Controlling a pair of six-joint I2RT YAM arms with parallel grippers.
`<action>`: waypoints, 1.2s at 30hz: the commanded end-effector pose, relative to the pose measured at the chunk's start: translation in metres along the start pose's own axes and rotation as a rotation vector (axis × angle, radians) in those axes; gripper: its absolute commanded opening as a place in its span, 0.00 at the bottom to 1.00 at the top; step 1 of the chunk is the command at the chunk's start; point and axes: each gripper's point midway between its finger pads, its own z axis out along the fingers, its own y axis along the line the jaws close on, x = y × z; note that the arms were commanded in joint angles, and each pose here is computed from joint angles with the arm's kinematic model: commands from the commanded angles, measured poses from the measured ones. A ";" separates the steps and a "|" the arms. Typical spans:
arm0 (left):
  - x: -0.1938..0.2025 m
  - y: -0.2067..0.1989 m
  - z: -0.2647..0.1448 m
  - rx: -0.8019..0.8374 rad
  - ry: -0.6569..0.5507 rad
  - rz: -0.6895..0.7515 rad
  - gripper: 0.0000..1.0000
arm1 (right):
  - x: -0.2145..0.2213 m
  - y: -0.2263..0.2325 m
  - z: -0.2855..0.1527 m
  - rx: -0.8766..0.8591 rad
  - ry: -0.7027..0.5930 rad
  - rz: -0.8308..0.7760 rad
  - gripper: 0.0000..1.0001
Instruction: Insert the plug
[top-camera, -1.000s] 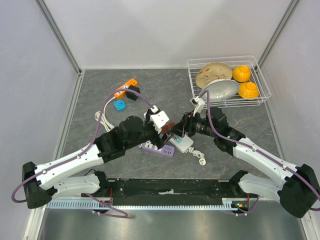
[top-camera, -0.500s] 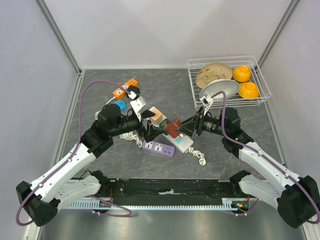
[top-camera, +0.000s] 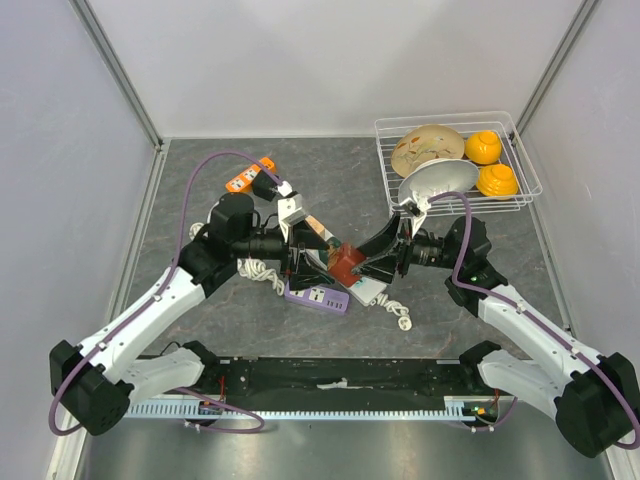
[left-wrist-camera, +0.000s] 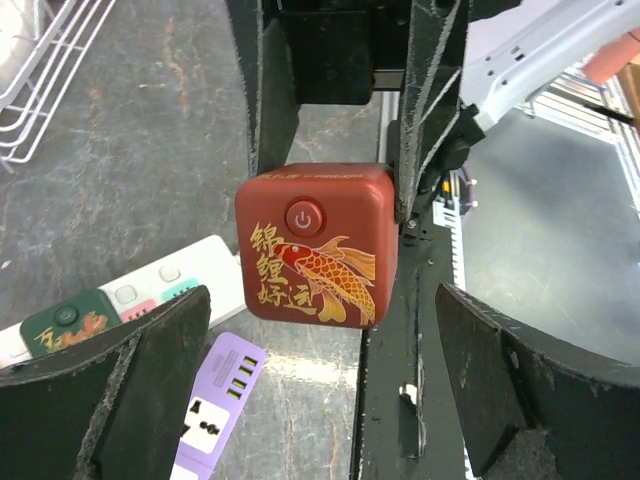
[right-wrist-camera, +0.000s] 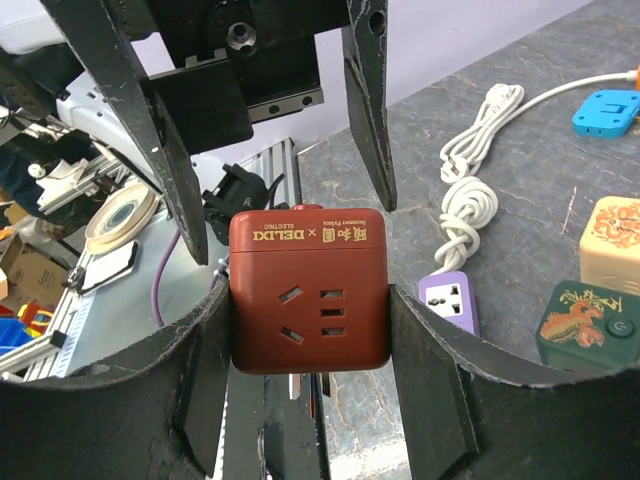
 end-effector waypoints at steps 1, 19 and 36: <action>-0.024 -0.021 0.000 0.118 -0.045 0.033 0.99 | -0.011 0.017 0.000 -0.092 -0.023 -0.106 0.00; -0.023 -0.012 0.019 0.145 -0.029 -0.075 0.74 | -0.006 0.012 0.002 -0.093 -0.015 -0.102 0.00; 0.001 0.019 0.017 -0.087 0.069 -0.135 0.02 | 0.001 -0.030 -0.010 0.180 0.027 -0.087 0.82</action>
